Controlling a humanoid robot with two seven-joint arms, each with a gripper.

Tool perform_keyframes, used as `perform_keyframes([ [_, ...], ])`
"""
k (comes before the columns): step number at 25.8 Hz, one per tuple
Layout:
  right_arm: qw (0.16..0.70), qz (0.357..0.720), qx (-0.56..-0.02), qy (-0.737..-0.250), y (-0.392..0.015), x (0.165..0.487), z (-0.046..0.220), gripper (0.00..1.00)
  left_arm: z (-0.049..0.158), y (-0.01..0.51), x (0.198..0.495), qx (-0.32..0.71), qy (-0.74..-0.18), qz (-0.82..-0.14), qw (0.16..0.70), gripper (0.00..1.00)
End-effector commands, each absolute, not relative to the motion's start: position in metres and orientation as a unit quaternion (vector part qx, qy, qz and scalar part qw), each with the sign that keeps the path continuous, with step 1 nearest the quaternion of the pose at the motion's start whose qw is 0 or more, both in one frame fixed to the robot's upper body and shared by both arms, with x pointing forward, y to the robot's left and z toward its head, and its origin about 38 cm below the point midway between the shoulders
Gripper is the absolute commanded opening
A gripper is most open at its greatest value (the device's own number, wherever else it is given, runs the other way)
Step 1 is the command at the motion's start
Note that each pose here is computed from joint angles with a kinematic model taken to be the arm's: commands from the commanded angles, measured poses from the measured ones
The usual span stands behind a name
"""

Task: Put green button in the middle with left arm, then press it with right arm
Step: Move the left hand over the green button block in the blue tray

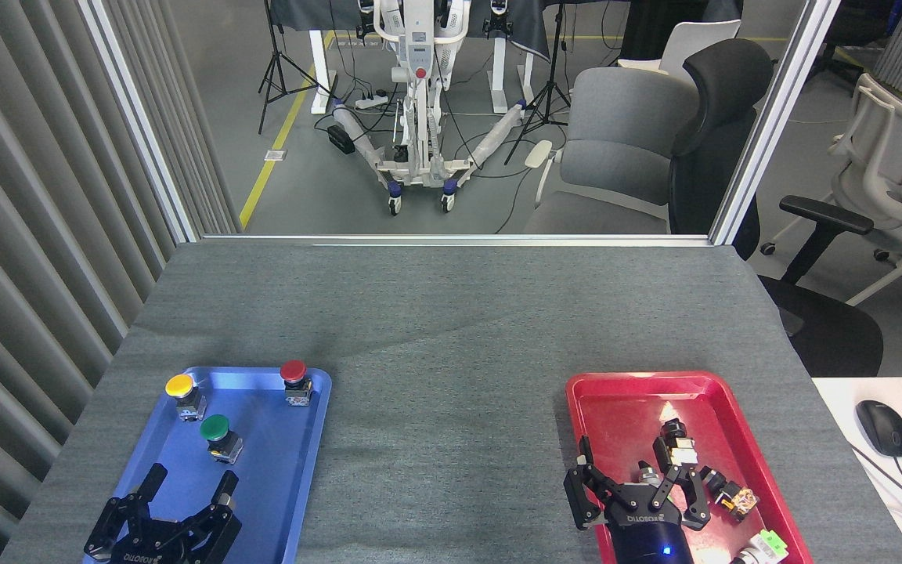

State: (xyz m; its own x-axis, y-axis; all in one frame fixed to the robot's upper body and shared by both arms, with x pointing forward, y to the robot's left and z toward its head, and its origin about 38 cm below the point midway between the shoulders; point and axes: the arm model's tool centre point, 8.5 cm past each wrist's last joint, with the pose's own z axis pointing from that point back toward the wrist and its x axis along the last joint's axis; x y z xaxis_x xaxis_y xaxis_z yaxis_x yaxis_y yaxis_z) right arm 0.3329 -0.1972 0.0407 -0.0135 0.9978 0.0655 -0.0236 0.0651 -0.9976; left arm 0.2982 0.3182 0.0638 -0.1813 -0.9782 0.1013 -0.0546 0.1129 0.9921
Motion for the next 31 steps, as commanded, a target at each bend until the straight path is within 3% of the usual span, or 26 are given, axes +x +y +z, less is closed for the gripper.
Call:
perform_keyframes([
  [1,0.519,0.492,-0.473,-0.514,-0.197,0.333,0.040,1.00,0.065,0.319,0.300,0.440,-0.590,-0.494,0.463,1.00],
  [31,0.520,0.496,-0.469,-0.514,-0.197,0.333,0.037,1.00,0.070,0.331,0.301,0.455,-0.600,-0.483,0.447,0.99],
])
